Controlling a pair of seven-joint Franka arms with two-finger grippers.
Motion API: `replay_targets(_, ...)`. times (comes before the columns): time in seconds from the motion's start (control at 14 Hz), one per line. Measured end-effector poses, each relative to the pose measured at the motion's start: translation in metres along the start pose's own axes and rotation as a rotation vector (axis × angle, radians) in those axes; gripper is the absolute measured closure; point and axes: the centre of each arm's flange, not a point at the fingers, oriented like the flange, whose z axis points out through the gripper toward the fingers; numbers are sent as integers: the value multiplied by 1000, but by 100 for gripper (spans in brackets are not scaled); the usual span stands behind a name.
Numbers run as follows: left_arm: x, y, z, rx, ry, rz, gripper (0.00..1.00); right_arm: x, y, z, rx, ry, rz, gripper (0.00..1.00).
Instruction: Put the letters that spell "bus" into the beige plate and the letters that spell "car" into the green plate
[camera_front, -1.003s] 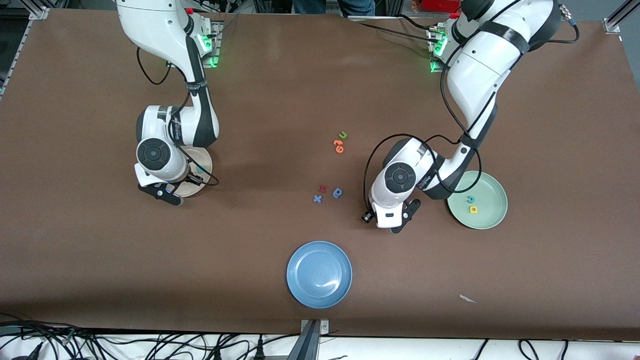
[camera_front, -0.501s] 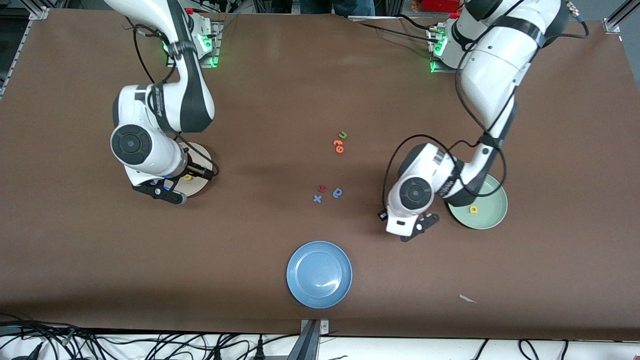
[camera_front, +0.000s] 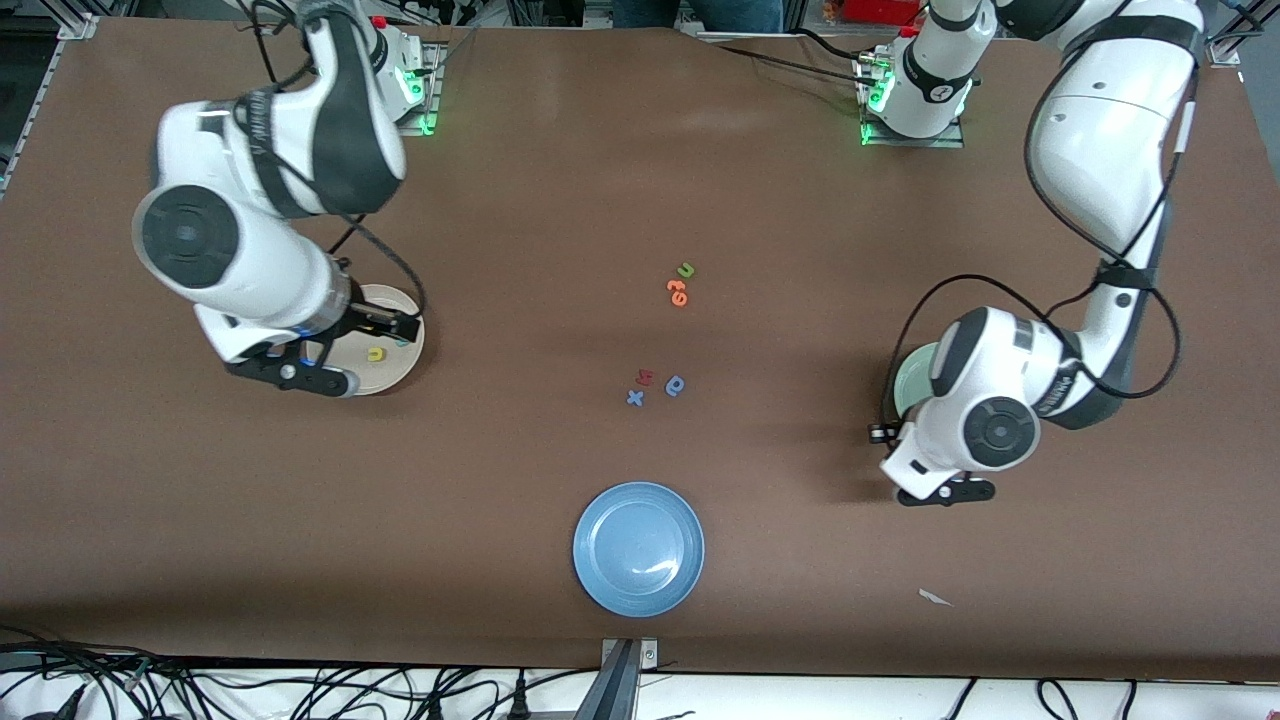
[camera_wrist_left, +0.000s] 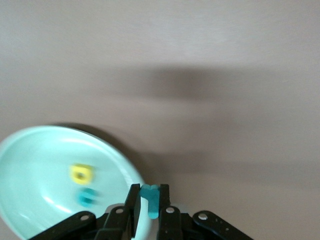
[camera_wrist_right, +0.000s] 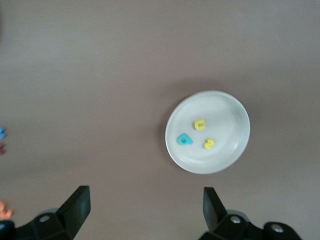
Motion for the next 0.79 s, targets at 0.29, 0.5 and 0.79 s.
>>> replay_targets(0.29, -7, -41, 23, 13, -22, 108, 81, 9, 77, -47, 18, 56, -46, 0)
replay_targets(0.5, -28, -50, 27, 4, 45, 123, 81, -6, 139, -79, 76, 83, 5, 0)
replay_targets(0.79, -54, -76, 22, 10, 76, 109, 65, -50, 166, -81, 92, 140, 15, 0)
